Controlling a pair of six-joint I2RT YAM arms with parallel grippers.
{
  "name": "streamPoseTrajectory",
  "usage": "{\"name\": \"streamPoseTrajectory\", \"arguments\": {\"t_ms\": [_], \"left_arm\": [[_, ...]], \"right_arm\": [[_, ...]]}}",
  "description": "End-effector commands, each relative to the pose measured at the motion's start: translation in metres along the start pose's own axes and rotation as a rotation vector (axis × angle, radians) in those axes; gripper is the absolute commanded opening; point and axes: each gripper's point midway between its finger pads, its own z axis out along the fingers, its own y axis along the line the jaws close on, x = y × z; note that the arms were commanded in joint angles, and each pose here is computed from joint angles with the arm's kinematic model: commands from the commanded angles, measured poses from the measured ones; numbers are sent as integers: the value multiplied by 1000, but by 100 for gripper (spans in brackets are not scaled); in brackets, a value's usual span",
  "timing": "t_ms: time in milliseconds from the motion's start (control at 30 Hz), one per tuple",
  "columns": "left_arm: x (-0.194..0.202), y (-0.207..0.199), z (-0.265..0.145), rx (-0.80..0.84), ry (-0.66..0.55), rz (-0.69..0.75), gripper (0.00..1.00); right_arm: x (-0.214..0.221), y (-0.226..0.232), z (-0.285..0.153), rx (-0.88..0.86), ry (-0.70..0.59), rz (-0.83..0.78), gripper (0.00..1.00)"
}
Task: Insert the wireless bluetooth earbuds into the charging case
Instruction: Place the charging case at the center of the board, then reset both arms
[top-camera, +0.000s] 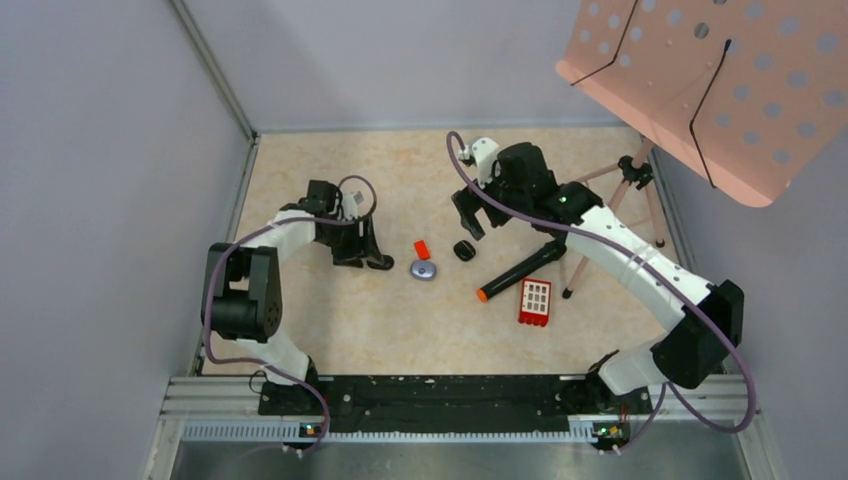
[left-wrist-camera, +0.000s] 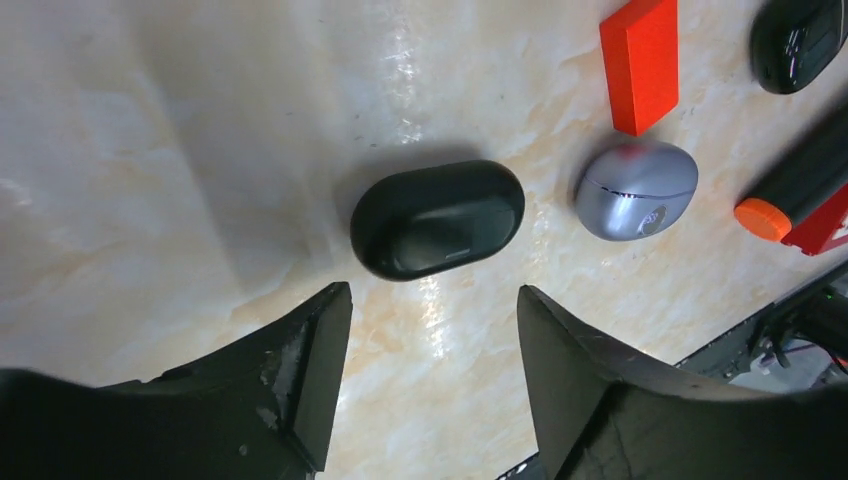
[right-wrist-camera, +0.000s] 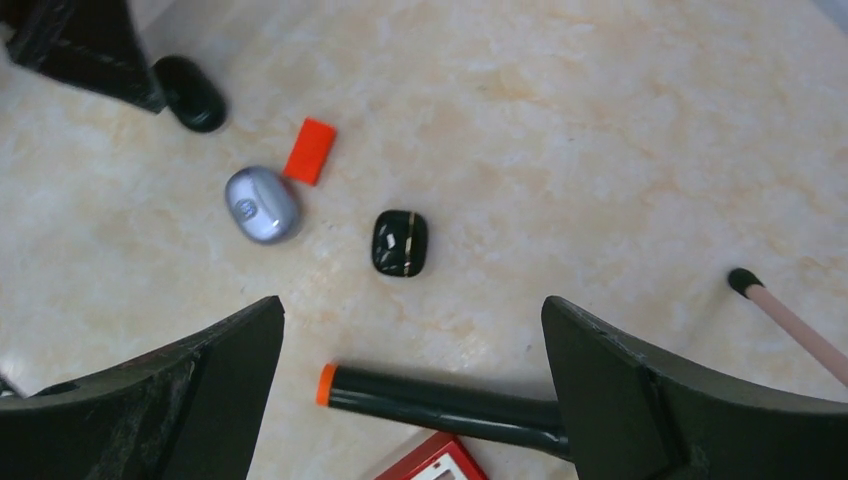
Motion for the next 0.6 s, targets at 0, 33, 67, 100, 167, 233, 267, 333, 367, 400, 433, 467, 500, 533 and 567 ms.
{"name": "streamPoseTrajectory", "arguments": {"t_ms": [0,33,67,100,167,233,267,333,367,400,433,467,500,533,567], "left_arm": [[-28,-3,-48,-112,-82,72,69],[-37,-6,-57,-124,-117,89,71],[-49,-11,-69,-134,-165,115,75],[-62,-15,-80,-146,-222,143,81],[-93,-26,-107,-175,-379,189,90],[-124,-39,-140,-196,-580,233,98],[-142,-48,-164,-205,-710,247,99],[-162,-63,-204,-208,-919,272,99],[-169,-70,-219,-201,-1008,297,99],[-171,-75,-231,-198,-1074,314,99],[-173,-77,-238,-203,-1102,325,99],[-174,-79,-241,-207,-1105,349,99],[-175,-79,-240,-215,-1091,374,99],[-175,-78,-238,-227,-1074,396,99],[-175,-76,-236,-240,-1059,412,99]], "right_arm": [[-32,-56,-1,300,-50,108,99],[-33,-63,1,342,-38,113,99],[-38,-70,1,374,-36,115,99],[-40,-74,3,398,-31,118,99],[-47,-78,6,412,-40,124,99],[-58,-77,8,398,-72,135,99],[-65,-76,9,390,-94,138,99],[-79,-76,10,384,-144,142,99],[-86,-76,10,379,-173,140,99],[-94,-77,9,377,-203,134,99],[-101,-77,9,373,-231,125,98],[-107,-76,10,365,-256,121,97],[-111,-75,11,356,-275,117,97],[-114,-74,13,344,-290,117,97],[-117,-72,15,330,-303,121,98]]}}
